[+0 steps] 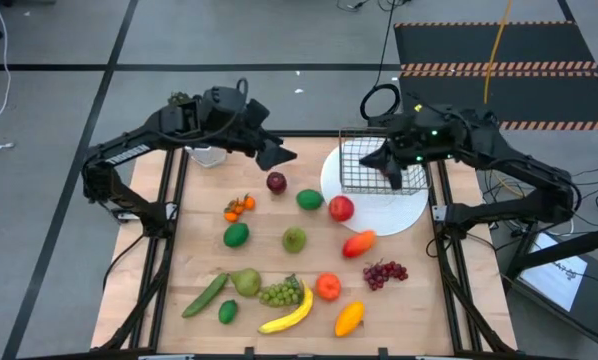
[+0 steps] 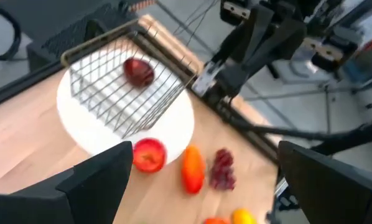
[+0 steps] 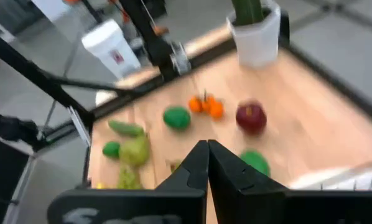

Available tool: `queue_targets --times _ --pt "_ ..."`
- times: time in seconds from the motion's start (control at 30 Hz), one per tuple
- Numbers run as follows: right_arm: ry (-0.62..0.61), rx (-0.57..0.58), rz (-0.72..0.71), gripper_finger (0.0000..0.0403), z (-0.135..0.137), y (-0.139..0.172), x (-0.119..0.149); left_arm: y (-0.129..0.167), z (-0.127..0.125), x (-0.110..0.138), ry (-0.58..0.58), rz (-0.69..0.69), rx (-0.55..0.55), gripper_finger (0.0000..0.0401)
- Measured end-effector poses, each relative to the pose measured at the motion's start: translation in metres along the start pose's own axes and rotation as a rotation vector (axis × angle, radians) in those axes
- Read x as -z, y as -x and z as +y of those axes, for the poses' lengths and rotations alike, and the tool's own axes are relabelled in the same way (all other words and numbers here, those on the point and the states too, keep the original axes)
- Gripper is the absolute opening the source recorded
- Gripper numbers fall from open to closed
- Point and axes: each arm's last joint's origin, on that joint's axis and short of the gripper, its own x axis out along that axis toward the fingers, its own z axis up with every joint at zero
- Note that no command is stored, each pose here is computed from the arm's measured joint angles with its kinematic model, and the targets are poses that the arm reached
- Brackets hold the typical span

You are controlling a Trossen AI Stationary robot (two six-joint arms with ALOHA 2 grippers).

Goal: Build produce basket
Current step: Put the red apple into the gold wire basket

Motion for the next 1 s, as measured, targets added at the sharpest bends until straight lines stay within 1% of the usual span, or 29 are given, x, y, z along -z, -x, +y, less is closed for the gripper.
queue_targets --times 0.2,0.3,0.4,0.47,0.6,0.73,0.9,1.0 --pt "-0.097 0.155 0.126 0.0000 -0.011 -0.016 0.010 -0.005 0.009 0.010 -0.079 0.122 -0.075 0.0397" --pt "-0.106 0.166 0.165 0.0003 -0.014 -0.025 0.012 -0.008 0.014 0.013 -0.121 0.164 -0.101 0.0397" --pt "-0.113 0.168 0.223 0.0014 -0.014 -0.037 0.016 -0.016 0.021 0.017 -0.150 0.190 -0.117 0.0397" --pt "-0.097 0.153 0.256 0.0027 -0.010 -0.047 0.019 -0.021 0.027 0.020 -0.151 0.222 -0.129 0.0397" --pt "0.004 0.106 0.327 0.0062 0.001 -0.065 0.026 -0.025 0.034 0.027 -0.141 0.272 -0.140 0.0397" --pt "0.086 0.083 0.393 0.0099 0.006 -0.084 0.034 -0.036 0.042 0.038 -0.119 0.336 -0.140 0.0397" --pt "0.080 0.087 0.470 0.0144 0.007 -0.106 0.043 -0.047 0.045 0.053 -0.068 0.395 -0.141 0.0397" --pt "0.087 0.076 0.509 0.0175 0.014 -0.113 0.050 -0.053 0.045 0.065 -0.061 0.439 -0.146 0.0397"
